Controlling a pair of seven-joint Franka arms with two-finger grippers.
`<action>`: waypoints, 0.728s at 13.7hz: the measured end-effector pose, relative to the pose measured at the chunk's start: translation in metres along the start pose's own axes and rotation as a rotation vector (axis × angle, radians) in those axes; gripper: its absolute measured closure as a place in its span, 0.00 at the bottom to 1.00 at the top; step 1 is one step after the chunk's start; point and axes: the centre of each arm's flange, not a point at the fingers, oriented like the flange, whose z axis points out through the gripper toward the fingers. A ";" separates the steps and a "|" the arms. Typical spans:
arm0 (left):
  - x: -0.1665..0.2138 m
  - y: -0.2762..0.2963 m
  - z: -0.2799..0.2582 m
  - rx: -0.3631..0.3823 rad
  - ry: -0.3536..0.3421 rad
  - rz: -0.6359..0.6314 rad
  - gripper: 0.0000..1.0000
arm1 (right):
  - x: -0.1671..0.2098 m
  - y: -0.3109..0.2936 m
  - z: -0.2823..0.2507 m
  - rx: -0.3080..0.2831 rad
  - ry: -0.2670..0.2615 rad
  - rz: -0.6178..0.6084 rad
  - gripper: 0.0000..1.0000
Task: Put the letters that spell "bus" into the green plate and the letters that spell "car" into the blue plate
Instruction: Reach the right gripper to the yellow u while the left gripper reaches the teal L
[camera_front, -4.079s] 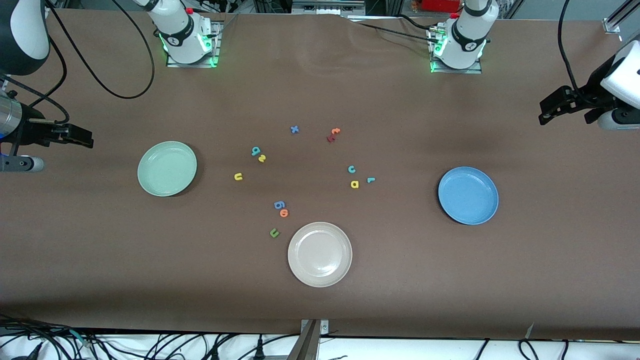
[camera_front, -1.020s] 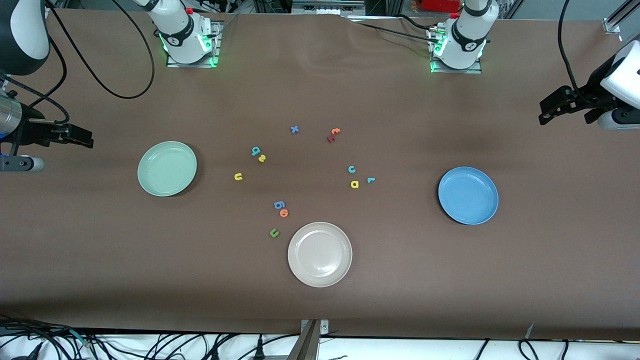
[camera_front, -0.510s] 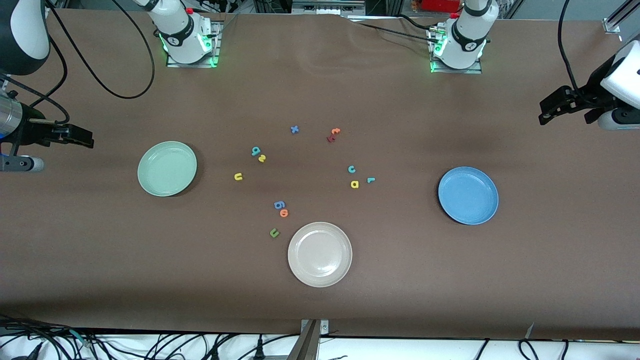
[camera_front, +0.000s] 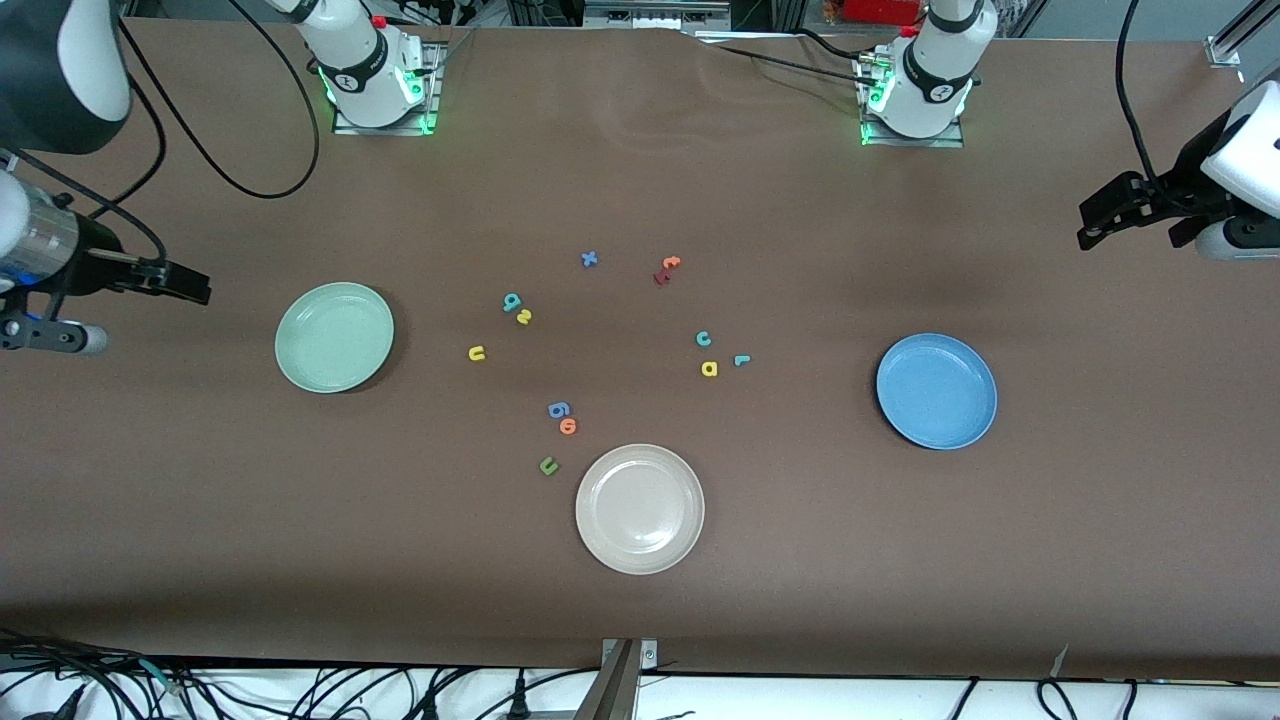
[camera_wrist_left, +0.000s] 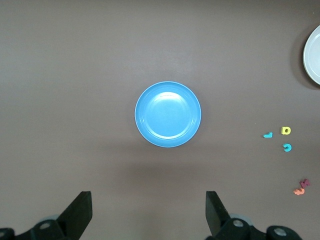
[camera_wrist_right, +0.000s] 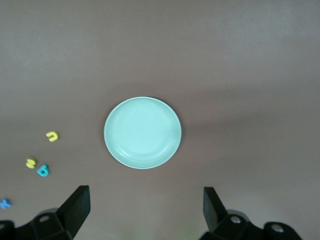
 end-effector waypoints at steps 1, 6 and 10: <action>0.000 0.000 0.000 0.000 0.000 0.000 0.00 | -0.001 -0.013 0.003 0.020 -0.010 0.043 0.00; 0.003 0.002 0.005 0.001 -0.010 0.002 0.00 | 0.009 -0.050 0.037 0.053 -0.074 0.229 0.00; 0.004 0.002 0.008 0.002 -0.014 0.002 0.00 | 0.017 -0.108 0.079 0.020 -0.091 0.350 0.00</action>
